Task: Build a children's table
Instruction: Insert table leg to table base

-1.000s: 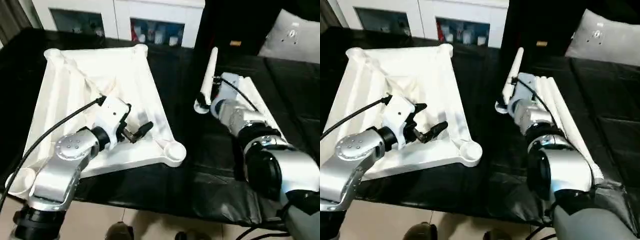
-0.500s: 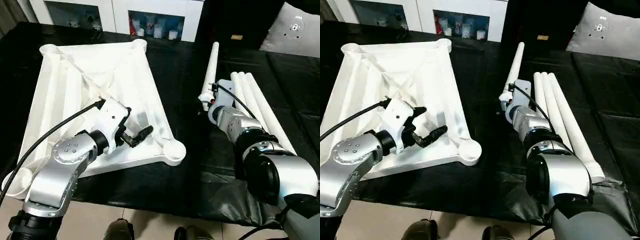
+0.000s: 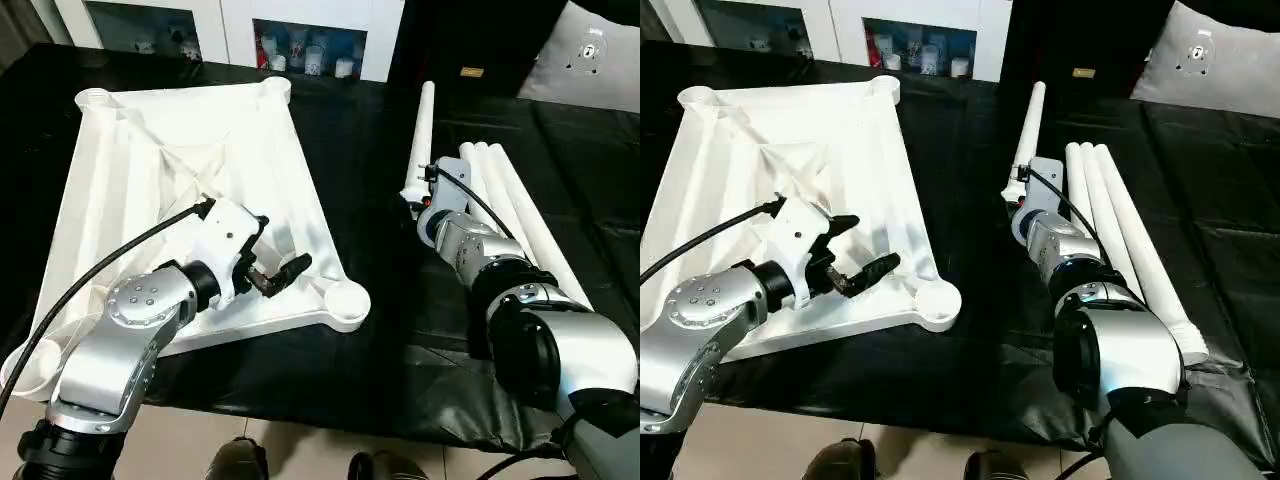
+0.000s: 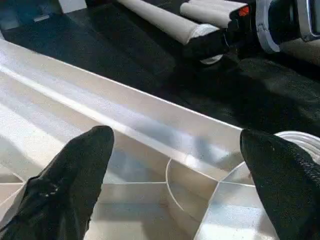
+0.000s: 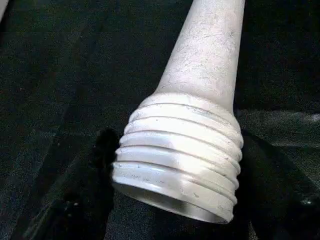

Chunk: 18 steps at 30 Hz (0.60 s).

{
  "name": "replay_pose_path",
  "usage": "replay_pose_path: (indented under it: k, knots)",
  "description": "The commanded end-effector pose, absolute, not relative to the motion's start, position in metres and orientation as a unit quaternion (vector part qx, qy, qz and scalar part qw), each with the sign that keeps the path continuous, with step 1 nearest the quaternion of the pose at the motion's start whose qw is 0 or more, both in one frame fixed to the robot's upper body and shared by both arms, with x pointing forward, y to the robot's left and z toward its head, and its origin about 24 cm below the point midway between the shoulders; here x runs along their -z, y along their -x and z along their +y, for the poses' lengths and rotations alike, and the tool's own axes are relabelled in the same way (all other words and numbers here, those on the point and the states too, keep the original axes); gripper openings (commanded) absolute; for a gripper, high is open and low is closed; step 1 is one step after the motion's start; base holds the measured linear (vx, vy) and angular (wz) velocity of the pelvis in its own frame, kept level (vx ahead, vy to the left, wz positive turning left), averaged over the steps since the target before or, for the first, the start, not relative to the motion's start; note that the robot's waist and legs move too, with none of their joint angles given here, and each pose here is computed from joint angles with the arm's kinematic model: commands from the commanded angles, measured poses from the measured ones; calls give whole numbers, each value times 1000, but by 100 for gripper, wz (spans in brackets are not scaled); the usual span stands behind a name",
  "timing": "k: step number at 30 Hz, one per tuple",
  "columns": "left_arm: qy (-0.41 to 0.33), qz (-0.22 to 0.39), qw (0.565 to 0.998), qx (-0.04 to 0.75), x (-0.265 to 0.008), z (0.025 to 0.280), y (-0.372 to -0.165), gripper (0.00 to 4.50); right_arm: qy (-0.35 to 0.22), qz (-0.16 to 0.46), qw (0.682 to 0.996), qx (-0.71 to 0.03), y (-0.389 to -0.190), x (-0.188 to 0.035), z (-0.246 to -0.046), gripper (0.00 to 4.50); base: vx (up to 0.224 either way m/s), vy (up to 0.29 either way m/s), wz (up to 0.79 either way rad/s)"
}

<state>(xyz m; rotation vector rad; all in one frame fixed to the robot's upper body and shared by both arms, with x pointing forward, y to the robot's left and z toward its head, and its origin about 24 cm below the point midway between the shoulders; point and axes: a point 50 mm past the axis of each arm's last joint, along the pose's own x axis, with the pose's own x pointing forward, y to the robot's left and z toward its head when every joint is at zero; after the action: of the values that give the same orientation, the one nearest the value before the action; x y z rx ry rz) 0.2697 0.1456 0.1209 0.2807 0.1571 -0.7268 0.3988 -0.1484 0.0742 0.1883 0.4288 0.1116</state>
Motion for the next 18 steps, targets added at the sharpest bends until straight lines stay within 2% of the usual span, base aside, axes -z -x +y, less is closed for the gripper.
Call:
replay_pose_path:
  k: [1,10,18]
  knots:
    - [-137,76,917,367,-121,142,-268,450,-101,209,972,-46,-398,-73,-156,310,0,0,0]
    - [-113,59,929,347,-119,138,-277,450,-137,174,974,-44,-401,-83,-165,309,0,0,0]
    - [-91,44,939,330,-115,130,-283,450,-151,142,975,-75,-395,-78,-168,308,0,0,0]
